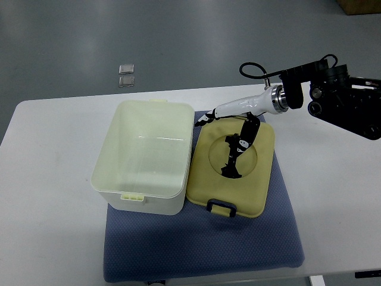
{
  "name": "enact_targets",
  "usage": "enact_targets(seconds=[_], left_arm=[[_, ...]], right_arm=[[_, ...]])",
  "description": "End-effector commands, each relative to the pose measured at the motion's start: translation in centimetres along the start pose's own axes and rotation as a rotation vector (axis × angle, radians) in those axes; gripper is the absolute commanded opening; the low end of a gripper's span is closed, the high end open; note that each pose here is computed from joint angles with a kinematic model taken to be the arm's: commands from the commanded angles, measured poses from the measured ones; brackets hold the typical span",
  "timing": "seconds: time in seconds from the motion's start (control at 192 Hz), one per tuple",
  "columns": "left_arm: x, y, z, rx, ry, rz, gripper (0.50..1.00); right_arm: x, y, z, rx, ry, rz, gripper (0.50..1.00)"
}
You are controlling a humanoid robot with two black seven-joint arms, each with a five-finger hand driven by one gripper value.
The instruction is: Open white storage box with right hand
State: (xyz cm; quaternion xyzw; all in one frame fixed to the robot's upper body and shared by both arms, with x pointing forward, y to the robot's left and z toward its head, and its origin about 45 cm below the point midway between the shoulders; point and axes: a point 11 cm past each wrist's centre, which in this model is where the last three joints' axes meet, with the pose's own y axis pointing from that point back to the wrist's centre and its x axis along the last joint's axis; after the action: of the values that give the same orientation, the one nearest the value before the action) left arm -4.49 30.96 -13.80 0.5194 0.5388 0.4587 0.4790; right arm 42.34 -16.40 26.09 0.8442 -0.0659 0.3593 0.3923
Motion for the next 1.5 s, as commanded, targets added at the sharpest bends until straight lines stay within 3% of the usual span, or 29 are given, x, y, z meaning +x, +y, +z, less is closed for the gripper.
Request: enact_targets(seconds=[0.0, 0.203, 0.354, 0.599, 0.766, 0.995, 1.115, 1.246, 1.496], left_arm=[[0.0, 0.0, 0.0, 0.000, 0.000, 0.000, 1.000], [0.0, 0.0, 0.0, 0.000, 0.000, 0.000, 1.000], [0.0, 0.0, 0.0, 0.000, -0.002, 0.000, 1.000], [-0.1, 0.0, 0.0, 0.000, -0.002, -0.004, 1.000], [-0.3, 0.0, 0.0, 0.001, -0.004, -0.009, 1.000], [-0.3, 0.0, 0.0, 0.000, -0.003, -0.010, 1.000], [-0.3, 0.0, 0.0, 0.000, -0.003, -0.010, 1.000], [-0.3, 0.0, 0.0, 0.000, -0.003, -0.010, 1.000], [-0.3, 0.0, 0.0, 0.000, -0.003, -0.010, 1.000]], right_arm=[[0.6, 0.9, 0.7, -0.018, -0.011, 0.020, 0.926], [2.7, 2.7, 1.3, -0.028, -0.025, 0.088, 0.926], [7.2, 5.1, 0.7, 0.039, -0.106, 0.273, 0.926], [11.5, 7.1, -0.7, 0.465, -0.717, 0.572, 0.926], [12.2, 5.9, 0.1, 0.682, -1.334, 0.706, 0.926], [9.8, 3.8, 4.7, 0.806, -1.840, 0.818, 0.926], [6.2, 1.6, 6.2, 0.863, -2.002, 0.861, 0.926], [2.9, 0.6, 7.6, 0.880, -2.085, 0.913, 0.926], [0.1, 0.2, 8.0, 0.969, -2.077, 0.887, 0.926]])
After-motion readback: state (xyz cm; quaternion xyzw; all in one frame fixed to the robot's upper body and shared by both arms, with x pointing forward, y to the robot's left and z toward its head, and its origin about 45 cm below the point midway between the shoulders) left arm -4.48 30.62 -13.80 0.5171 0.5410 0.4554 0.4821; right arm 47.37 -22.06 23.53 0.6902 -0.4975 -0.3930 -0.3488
